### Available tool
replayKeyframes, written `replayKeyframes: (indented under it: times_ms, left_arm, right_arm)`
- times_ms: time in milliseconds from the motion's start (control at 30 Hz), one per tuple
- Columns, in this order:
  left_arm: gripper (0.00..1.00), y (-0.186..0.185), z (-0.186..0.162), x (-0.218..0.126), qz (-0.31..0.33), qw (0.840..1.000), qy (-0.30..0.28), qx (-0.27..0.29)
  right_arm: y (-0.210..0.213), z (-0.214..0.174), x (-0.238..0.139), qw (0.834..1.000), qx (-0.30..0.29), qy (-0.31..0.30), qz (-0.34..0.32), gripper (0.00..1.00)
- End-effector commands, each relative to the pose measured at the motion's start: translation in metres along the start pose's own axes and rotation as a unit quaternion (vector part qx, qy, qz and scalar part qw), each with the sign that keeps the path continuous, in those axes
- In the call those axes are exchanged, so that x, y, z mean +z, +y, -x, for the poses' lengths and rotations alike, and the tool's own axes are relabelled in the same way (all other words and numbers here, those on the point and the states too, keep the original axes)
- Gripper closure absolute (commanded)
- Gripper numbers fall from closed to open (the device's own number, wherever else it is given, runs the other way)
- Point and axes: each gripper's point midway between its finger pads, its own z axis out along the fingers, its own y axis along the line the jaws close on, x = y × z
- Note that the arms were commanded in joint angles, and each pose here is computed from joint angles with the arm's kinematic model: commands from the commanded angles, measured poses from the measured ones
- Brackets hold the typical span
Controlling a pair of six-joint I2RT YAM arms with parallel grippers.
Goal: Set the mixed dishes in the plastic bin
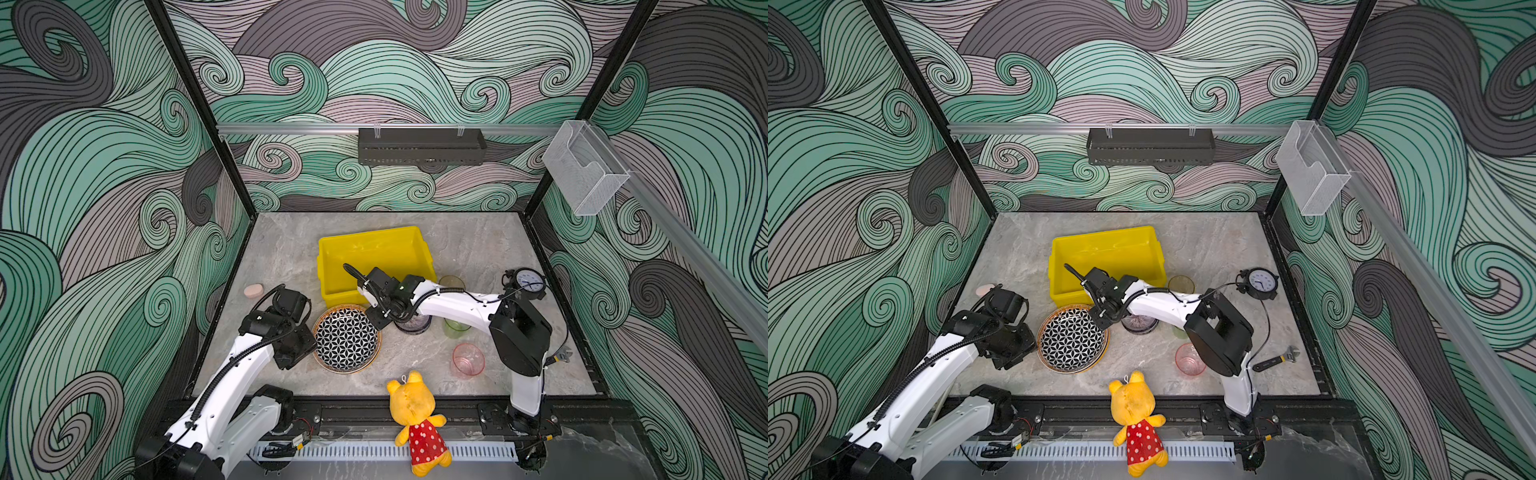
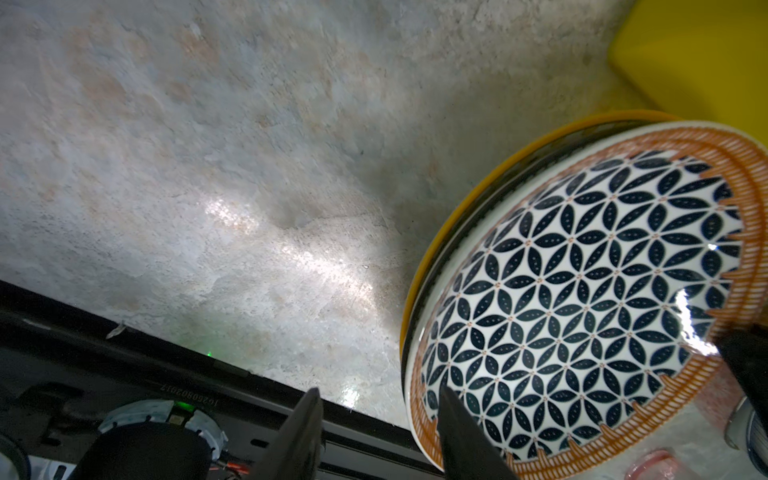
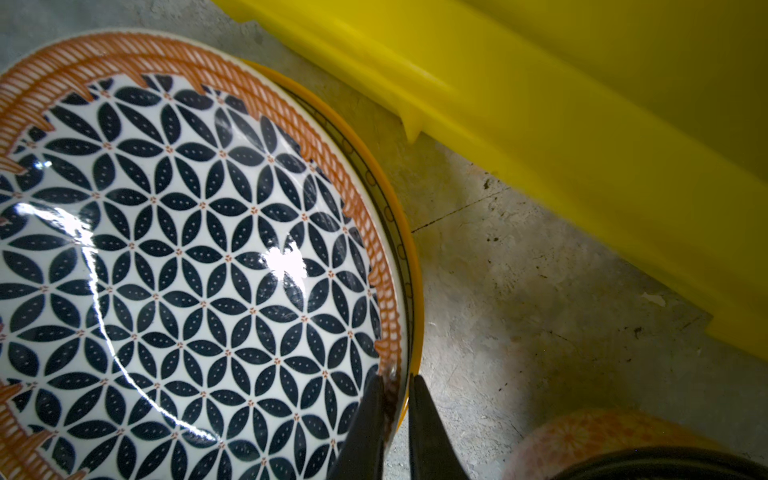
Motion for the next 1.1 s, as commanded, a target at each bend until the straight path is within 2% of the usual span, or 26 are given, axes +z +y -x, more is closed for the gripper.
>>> replayKeyframes:
  times_ms: [0,1067]
  left_arm:
    - [0.53,-0.003,-0.003,0.006,-0.004,1.0,0.008,-0.011]
    - [0.57,-0.013,-0.007,0.023,-0.028,0.999,0.021,-0.012]
  right_arm:
    - [0.003,-0.002,0.003,1.0,0.003,0.012,0.007,0.86]
    - [0.027,-0.013,0.021,0.998,0.001,0.039,0.048,0.89]
